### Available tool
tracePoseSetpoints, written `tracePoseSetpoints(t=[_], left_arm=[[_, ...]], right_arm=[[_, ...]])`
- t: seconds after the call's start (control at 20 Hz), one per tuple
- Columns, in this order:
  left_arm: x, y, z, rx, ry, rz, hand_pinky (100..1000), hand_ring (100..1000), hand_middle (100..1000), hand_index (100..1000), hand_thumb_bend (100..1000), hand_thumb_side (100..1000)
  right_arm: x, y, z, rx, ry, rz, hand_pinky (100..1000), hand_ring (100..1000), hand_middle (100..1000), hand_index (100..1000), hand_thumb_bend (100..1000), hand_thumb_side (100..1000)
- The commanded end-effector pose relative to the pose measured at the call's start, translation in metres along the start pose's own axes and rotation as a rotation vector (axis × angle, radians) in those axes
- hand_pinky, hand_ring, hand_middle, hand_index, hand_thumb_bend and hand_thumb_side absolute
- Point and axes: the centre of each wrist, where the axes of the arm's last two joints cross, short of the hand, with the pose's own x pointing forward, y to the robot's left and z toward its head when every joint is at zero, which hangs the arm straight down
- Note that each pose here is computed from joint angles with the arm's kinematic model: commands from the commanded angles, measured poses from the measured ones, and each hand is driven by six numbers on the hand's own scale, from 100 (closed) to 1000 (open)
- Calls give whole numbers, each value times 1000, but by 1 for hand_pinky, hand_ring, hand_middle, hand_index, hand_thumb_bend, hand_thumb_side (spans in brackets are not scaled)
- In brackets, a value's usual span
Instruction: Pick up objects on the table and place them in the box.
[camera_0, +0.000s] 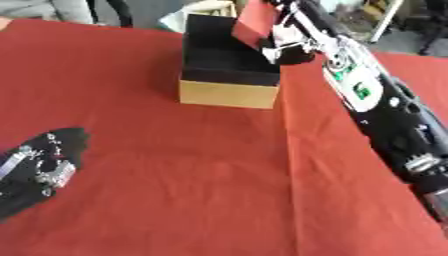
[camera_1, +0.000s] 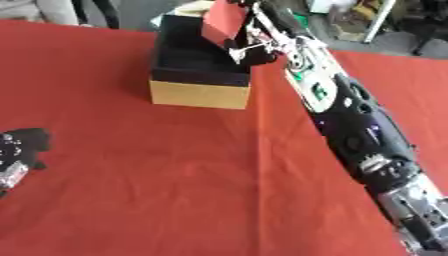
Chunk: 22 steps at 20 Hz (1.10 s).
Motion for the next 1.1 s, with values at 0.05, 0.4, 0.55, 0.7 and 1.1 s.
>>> tracePoseSetpoints(t=[0.05, 0.4, 0.55, 0.7, 1.1], left_arm=[[8, 2, -3, -14, -31, -12, 741, 866, 804, 881, 100, 408], [8, 1, -3, -14, -29, -11, 741, 866, 804, 880, 100, 411], [8, 1, -3, -14, -27, -9, 741, 866, 804, 880, 100, 412], [7, 1, -2, -13, -25, -8, 741, 866, 804, 880, 100, 412], [7, 1, -3, -12, -25, -9, 741, 867, 804, 880, 100, 413]], right_arm=[[-7, 0, -7, -33, 31, 17, 632, 673, 517, 775, 100, 100], [-10, 7, -6, -29, 29, 15, 710, 809, 922, 954, 134, 100], [-10, 3, -5, -69, 33, 17, 711, 815, 936, 972, 148, 100], [-11, 1, -5, -102, 40, 13, 722, 830, 947, 987, 166, 100], [-3, -8, -6, -99, -19, 39, 858, 989, 977, 985, 427, 201]])
